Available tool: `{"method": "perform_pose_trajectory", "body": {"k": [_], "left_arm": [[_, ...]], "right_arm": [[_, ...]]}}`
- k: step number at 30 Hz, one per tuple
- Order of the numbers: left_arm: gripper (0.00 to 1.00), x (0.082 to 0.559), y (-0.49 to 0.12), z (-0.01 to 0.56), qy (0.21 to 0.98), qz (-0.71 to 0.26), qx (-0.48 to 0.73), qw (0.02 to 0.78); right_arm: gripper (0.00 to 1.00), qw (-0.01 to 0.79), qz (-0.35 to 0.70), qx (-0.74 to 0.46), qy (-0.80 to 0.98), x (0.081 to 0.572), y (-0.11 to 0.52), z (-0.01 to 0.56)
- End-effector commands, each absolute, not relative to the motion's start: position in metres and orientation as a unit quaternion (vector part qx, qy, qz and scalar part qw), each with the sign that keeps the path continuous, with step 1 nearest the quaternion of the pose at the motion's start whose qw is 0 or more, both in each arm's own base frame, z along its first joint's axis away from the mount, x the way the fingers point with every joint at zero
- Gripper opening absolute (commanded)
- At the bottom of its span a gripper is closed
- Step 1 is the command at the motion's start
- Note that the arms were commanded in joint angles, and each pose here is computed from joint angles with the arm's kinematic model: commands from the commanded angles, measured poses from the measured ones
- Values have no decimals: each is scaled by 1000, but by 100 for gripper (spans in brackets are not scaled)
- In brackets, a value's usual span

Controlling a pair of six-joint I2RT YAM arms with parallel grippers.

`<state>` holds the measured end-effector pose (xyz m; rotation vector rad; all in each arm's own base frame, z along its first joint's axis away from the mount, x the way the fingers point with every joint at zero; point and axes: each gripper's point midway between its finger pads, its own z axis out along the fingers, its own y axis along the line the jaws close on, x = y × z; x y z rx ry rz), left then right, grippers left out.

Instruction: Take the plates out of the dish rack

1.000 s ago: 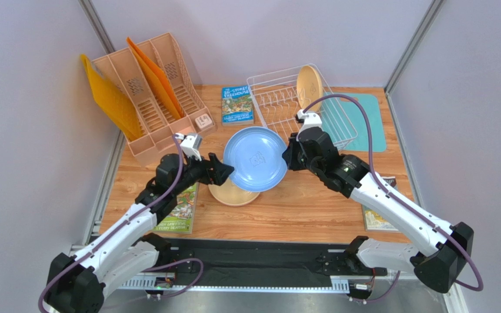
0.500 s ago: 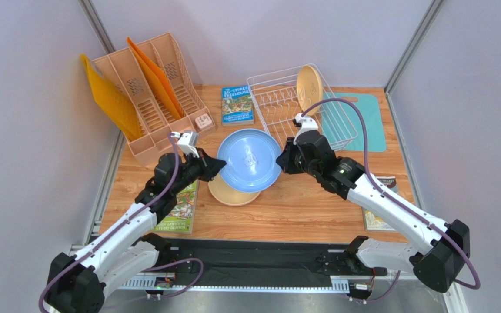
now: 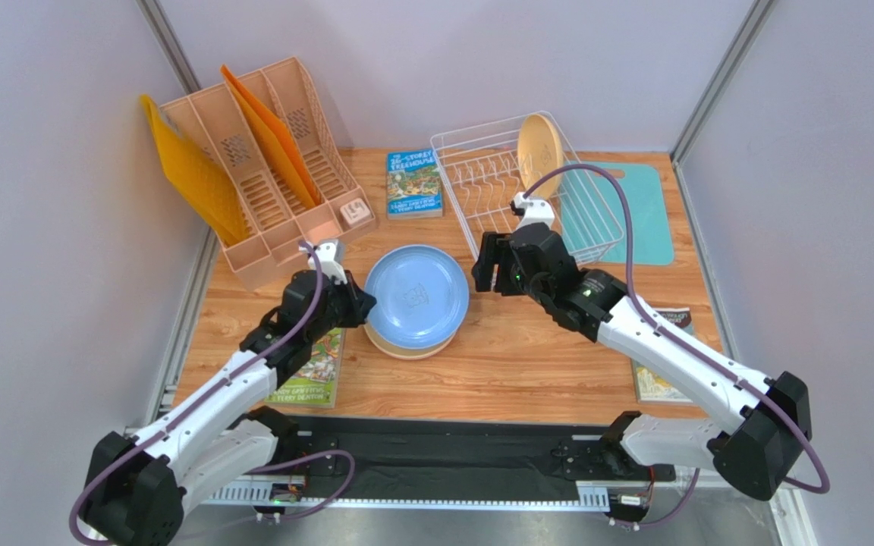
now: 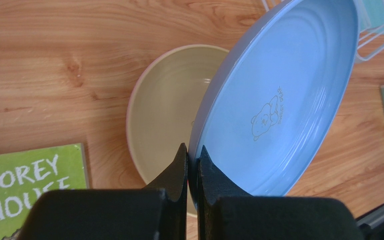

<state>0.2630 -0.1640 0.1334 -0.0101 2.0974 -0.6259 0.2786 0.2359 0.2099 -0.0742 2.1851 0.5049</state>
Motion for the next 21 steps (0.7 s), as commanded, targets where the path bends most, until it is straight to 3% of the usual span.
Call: {"method": "perform_pose_trajectory", "body": {"k": [1,10,12,16,21], "left_arm": [[0,275,-156,134,858,-219,-20,464],[0,284,-158,111,880,-191,-14,435],[4,285,-157,110,882,-186,-13,433],[34,283,-156,107,884,-185,-12,429],[59,283,-153,107,885,-177,-13,430]], "right_arm": [[72,491,147,-19,858,301,212,244],[77,541,94,9,836,339,172,291],[78,547,60,19,835,351,159,293],[79,562,-27,45,826,382,127,298],[79,566,-106,85,813,428,97,282]]}}
